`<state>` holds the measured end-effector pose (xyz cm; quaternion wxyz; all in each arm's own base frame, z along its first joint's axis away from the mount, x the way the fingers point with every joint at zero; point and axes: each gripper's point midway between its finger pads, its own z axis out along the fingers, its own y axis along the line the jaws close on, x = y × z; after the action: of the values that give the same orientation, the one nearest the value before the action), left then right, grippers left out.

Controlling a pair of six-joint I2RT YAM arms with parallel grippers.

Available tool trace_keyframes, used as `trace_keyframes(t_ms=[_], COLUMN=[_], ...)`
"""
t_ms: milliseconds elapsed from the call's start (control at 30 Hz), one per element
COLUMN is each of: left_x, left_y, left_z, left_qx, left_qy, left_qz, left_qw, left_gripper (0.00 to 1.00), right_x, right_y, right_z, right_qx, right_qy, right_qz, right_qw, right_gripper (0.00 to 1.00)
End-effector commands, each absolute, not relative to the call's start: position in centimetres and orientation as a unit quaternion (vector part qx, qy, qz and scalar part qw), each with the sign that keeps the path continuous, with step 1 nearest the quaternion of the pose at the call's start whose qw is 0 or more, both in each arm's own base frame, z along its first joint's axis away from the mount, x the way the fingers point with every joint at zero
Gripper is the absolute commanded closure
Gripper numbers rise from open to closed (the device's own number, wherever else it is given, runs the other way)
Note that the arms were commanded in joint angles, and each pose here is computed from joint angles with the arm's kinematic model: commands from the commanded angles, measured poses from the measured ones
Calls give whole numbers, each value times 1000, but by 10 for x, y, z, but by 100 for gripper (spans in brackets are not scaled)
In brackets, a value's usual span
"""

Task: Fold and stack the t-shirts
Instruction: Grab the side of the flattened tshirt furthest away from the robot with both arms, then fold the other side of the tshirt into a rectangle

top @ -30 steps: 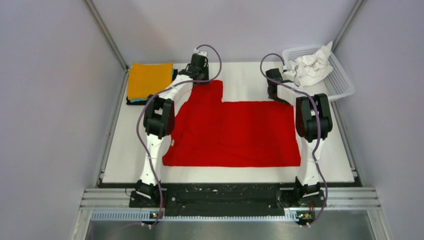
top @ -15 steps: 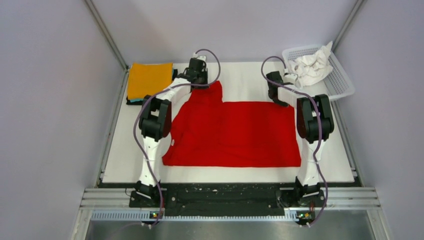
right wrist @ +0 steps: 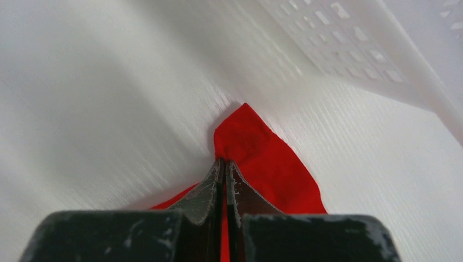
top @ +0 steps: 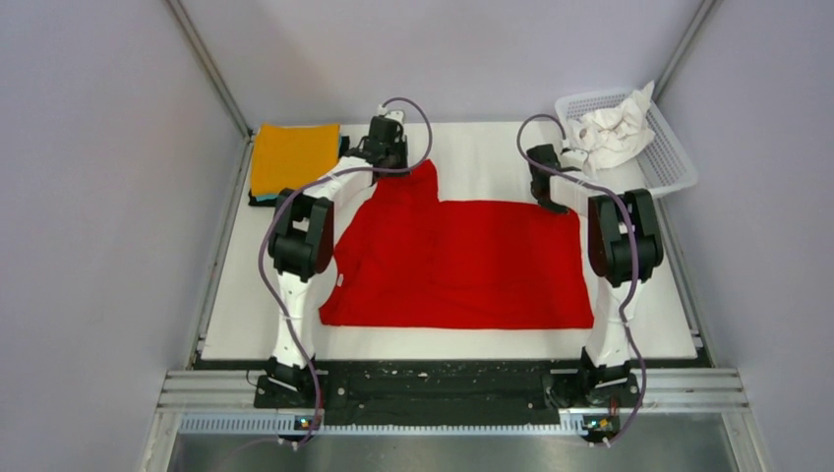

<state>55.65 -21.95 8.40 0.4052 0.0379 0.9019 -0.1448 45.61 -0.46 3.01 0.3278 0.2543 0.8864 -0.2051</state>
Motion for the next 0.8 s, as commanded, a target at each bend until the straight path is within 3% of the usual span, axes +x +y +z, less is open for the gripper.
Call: trace_keyframes(t_ms=[0, 233, 767], left_x=[560, 548, 499], left_y=[-224, -227, -223], left_z=[147, 160, 161], left_qx=[50, 68, 90], left_qy=[867, 857, 864], left_qz=[-168, -185, -195], left_qw=[467, 476, 456], left_gripper=[100, 100, 100], right_x=[458, 460, 431], right_y=[-1, 10, 32], right_z=[58, 90, 96], right_qx=[268, 249, 205], right_qy=[876, 863, 882], right_qz=[-165, -107, -66], right_qw=[365, 426, 420], right_gripper=[100, 100, 100])
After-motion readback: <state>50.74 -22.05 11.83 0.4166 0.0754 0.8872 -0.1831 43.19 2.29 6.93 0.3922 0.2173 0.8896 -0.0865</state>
